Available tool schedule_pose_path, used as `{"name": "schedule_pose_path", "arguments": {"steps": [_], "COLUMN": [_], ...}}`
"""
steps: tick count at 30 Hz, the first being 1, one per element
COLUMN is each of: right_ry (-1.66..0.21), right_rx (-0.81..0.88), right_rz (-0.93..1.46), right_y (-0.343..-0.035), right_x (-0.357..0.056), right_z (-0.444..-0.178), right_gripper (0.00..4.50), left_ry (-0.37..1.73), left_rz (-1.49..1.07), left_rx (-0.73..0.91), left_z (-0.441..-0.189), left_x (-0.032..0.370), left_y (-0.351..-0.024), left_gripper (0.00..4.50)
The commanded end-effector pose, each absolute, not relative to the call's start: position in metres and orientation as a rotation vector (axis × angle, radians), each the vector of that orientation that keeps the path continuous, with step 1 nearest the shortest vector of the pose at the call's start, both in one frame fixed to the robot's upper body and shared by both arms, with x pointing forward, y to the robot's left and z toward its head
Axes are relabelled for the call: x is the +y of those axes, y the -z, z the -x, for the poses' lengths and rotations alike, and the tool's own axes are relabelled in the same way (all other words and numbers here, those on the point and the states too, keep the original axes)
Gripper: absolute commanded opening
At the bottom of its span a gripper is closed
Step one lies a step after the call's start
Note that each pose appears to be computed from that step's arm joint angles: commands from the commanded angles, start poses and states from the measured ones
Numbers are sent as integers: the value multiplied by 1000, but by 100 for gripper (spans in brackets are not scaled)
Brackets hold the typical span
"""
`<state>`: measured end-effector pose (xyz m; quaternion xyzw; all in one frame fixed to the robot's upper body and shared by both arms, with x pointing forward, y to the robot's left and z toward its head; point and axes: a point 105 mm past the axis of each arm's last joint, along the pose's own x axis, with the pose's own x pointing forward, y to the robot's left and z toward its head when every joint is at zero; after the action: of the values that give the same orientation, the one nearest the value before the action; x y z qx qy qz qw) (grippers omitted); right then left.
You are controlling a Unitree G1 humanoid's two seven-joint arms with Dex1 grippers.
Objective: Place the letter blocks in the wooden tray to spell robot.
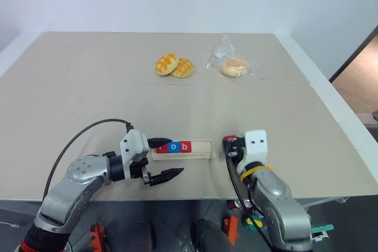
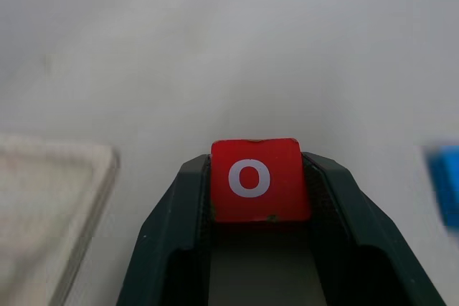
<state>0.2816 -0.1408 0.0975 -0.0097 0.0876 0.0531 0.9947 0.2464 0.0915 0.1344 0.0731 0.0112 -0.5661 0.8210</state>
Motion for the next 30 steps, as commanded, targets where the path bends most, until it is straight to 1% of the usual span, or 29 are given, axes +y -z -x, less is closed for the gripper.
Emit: {"name": "schedule_pose_path", "arguments": {"steps": [1,3,7,11,14,19,27,30], "right_ry": [-9,38,43,59,19,70,40,14], "right_rx": [31,58,94,135,159,218,269,243], "right_rz": [9,-55,-120,-171,-157,-167,-208,-187], "right_y": [-133,-130,-125,-119,-116,-109,-103,-109], "right_x": [-150,-155,-153,-150,-143,-144,-139,-138], "right_z": [-269,-264,-257,-258,-258,-254,-252,-254], "right_gripper": [124,124,124,124,124,124,124,273], "left_ry": [1205,1207,1213,1216,1220,1221,1232,1228], "left_rz": [-186,-190,-205,-219,-226,-239,-256,-258], "left_rx": [-4,0,4,12,16,18,15,14], "left_z": [-247,-249,-252,-254,-254,-254,-252,-252], "left_x": [93,93,94,95,96,97,96,97], "left_y": [-140,-140,-140,-140,-139,-138,-137,-137], "left_gripper": [450,450,450,450,450,450,450,450]}}
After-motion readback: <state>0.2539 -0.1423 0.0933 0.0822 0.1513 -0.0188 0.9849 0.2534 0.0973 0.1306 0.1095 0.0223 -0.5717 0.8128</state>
